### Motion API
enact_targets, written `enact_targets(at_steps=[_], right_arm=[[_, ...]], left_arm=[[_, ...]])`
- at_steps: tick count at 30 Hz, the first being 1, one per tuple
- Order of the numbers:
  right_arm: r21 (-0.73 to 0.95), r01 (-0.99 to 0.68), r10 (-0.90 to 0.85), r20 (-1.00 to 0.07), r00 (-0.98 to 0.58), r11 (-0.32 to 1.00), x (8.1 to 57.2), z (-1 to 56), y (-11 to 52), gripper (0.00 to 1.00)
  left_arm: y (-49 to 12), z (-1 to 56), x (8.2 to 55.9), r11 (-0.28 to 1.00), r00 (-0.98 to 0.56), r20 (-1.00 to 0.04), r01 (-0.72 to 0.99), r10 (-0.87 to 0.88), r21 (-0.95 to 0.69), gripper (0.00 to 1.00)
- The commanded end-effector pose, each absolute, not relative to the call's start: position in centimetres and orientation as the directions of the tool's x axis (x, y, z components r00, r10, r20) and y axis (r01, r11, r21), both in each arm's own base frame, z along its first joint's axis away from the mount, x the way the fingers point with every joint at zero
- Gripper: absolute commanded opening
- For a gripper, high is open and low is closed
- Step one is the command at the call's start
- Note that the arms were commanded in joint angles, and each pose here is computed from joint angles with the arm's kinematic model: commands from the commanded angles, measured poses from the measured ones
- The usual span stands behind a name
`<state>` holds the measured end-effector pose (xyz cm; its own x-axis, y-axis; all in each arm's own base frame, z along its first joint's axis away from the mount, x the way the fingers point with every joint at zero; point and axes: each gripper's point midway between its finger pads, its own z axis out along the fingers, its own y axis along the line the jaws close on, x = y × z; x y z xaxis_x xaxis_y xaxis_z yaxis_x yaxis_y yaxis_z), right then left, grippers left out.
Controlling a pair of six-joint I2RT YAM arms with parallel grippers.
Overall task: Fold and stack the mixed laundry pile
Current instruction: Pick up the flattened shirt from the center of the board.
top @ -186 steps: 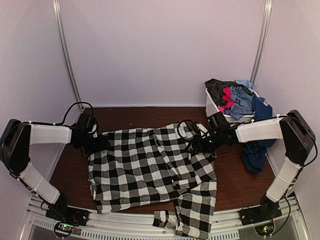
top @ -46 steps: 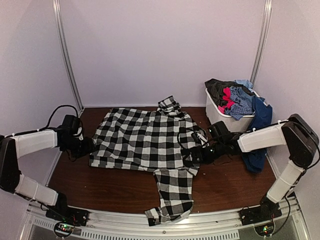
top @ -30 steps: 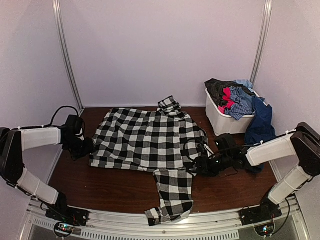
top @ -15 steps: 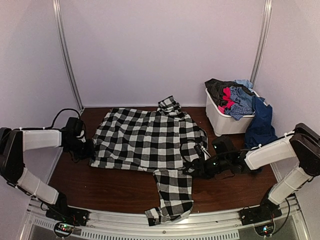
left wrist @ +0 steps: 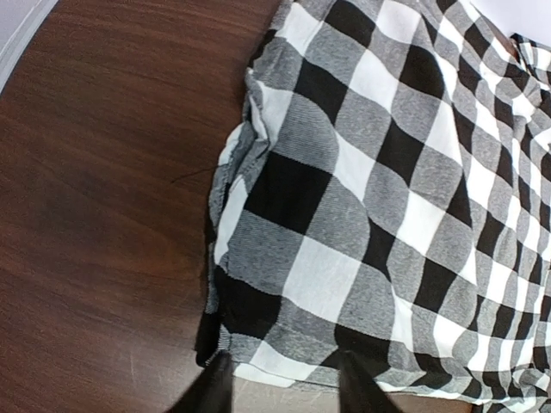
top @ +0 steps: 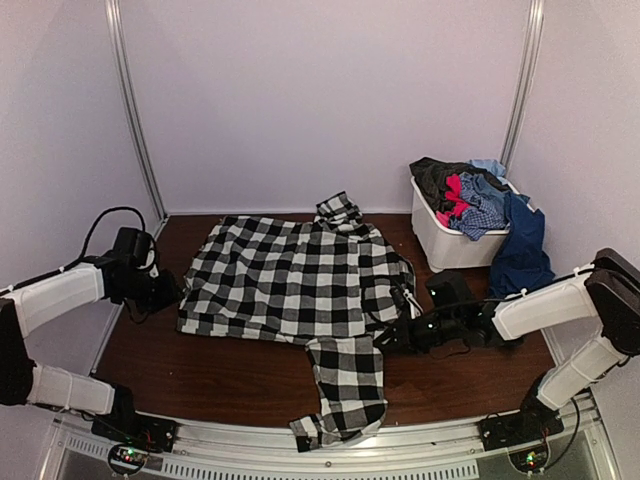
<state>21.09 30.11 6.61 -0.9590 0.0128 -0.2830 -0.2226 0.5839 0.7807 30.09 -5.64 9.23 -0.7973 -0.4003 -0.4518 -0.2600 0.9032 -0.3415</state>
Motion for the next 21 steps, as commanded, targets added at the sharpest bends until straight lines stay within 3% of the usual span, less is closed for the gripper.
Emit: enact_targets(at_steps=[1, 13, 14, 19, 21], right_arm=[[0.762, -0.249, 0.019, -0.324, -0.946, 0.597, 21.4, 7.2, 29.9, 0.0], [0.765, -0.243, 0.024, -0.319, -0.947, 0.597, 21.3, 6.9, 29.8, 0.0], [0.765, -0.242, 0.024, -0.318, -0.948, 0.597, 21.4, 6.9, 29.8, 0.0], [0.761, -0.246, 0.022, -0.323, -0.946, 0.6, 21.4, 7.2, 29.7, 0.0], [0.751, -0.247, 0.032, -0.335, -0.942, 0.612, 21.7, 7.7, 29.2, 0.0]], left_arm=[[-3.8, 6.7, 29.8, 0.907, -0.812, -0.414, -0.32, -0.412, -0.273, 0.52], [-6.0, 3.3, 31.6, 0.893, -0.846, -0.358, -0.264, -0.395, -0.364, 0.52], [-6.1, 3.2, 31.6, 0.892, -0.848, -0.355, -0.261, -0.395, -0.369, 0.49], [-6.4, 4.5, 31.7, 0.886, -0.829, -0.394, -0.234, -0.397, -0.401, 0.12], [-6.3, 5.5, 31.5, 0.89, -0.825, -0.413, -0.218, -0.387, -0.4, 0.02]])
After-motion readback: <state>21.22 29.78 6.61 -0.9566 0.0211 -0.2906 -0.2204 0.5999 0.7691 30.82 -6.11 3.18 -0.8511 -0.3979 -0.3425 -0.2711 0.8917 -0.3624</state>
